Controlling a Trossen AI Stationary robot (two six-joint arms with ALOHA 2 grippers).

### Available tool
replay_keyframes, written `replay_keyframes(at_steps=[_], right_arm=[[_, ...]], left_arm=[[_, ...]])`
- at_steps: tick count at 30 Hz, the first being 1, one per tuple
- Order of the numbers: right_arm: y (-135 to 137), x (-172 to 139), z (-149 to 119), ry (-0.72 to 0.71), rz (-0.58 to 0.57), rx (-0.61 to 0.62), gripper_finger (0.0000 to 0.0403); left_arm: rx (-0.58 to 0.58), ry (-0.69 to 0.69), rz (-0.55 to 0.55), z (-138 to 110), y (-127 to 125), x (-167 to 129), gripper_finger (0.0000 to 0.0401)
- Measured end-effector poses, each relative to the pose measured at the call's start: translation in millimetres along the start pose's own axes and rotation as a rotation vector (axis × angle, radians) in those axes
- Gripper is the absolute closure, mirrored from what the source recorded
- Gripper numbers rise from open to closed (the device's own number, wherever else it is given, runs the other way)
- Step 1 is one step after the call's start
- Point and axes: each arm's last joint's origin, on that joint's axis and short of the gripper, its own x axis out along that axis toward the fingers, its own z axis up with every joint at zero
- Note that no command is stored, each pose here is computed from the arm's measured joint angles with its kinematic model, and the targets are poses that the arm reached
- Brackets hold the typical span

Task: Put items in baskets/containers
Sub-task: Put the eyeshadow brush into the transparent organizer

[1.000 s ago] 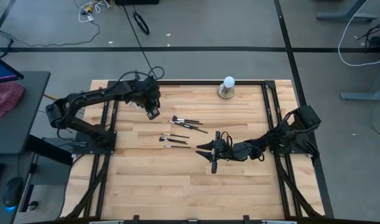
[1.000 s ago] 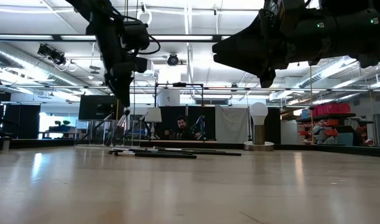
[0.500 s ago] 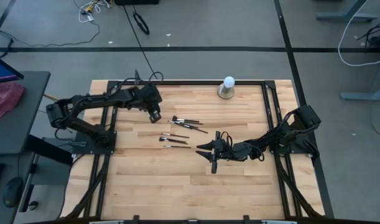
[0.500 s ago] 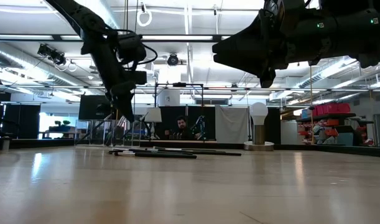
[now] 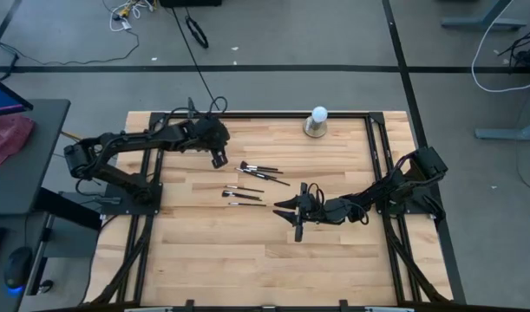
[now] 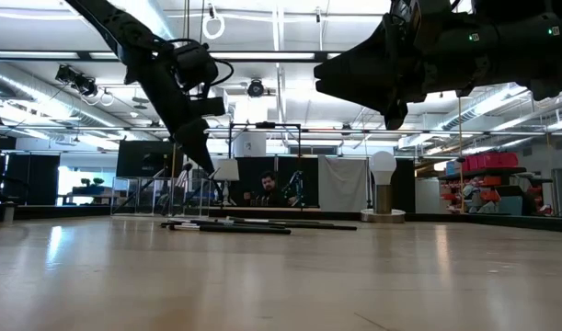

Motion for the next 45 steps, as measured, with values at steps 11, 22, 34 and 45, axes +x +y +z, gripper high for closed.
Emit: replay_keyframes(at_steps=[11, 22, 34, 45], right_arm=[[-3, -1, -12, 0.116, -0.03, 0.014, 0.0295], [-5, 55, -30, 0.281, -0.034, -0.002, 0.0295], [-64, 125, -2, 0.387, -0.189, -0.129, 0.0245], [-120, 129, -4, 0.505, -0.194, -0.194, 0.0226]], left_arm=[[0.042, -0.119, -0.212, -6, -94, -20, 0.0397], [-0.161, -0.546, -0.372, -93, -180, -40, 0.0395], [-0.236, -0.611, -0.254, -138, -190, -55, 0.0389], [-0.239, -0.617, -0.237, -137, -189, -55, 0.0387]])
